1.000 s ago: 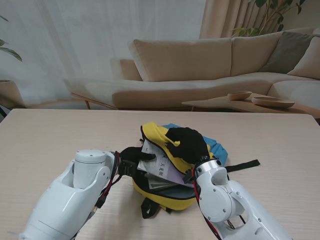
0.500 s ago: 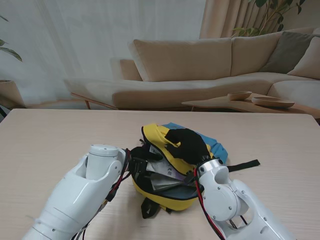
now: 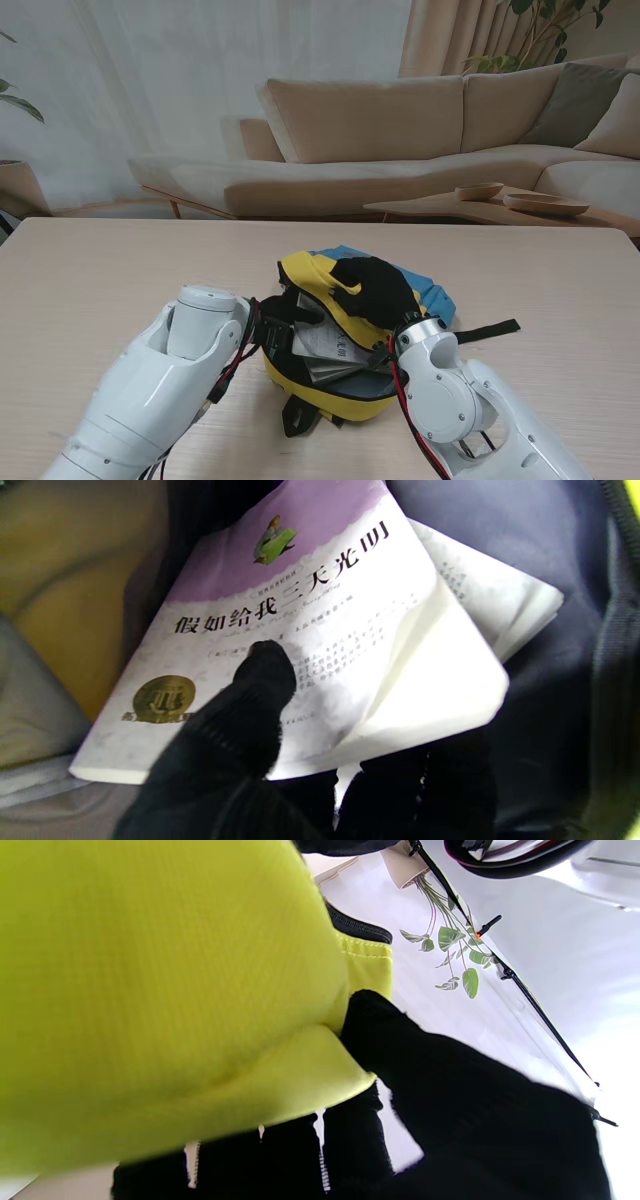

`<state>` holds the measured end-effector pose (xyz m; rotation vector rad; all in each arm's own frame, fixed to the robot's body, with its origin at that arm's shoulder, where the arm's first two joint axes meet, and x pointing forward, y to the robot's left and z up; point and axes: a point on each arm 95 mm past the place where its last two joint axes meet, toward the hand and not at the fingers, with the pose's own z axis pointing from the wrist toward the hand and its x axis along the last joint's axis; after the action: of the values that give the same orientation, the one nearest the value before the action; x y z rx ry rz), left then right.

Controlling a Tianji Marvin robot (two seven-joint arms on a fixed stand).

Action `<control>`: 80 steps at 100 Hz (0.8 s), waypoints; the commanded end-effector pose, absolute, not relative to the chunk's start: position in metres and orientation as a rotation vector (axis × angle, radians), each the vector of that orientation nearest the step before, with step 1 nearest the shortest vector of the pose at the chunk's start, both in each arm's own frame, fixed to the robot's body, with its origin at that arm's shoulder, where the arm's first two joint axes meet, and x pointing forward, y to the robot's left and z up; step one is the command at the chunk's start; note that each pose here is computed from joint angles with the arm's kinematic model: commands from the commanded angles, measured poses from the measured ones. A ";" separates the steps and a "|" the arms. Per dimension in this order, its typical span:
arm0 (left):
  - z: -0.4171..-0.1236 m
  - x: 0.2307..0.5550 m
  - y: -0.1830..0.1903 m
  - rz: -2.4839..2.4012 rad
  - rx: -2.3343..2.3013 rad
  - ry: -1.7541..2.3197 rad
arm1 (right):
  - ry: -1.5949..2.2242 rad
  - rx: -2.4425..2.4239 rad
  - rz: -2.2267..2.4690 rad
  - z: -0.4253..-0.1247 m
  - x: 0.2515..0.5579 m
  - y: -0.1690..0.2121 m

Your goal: Pack books into the school bag then zip close the school bag

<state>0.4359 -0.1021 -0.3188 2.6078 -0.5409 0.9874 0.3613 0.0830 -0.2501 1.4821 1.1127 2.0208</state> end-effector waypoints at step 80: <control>-0.319 0.439 -0.100 0.841 2.649 -0.540 | 0.954 1.452 2.155 -0.252 0.364 0.094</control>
<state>0.4432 -0.0981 -0.3193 2.6522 -0.5310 0.9019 0.3654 0.0852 -0.2564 1.4684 0.9482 2.1156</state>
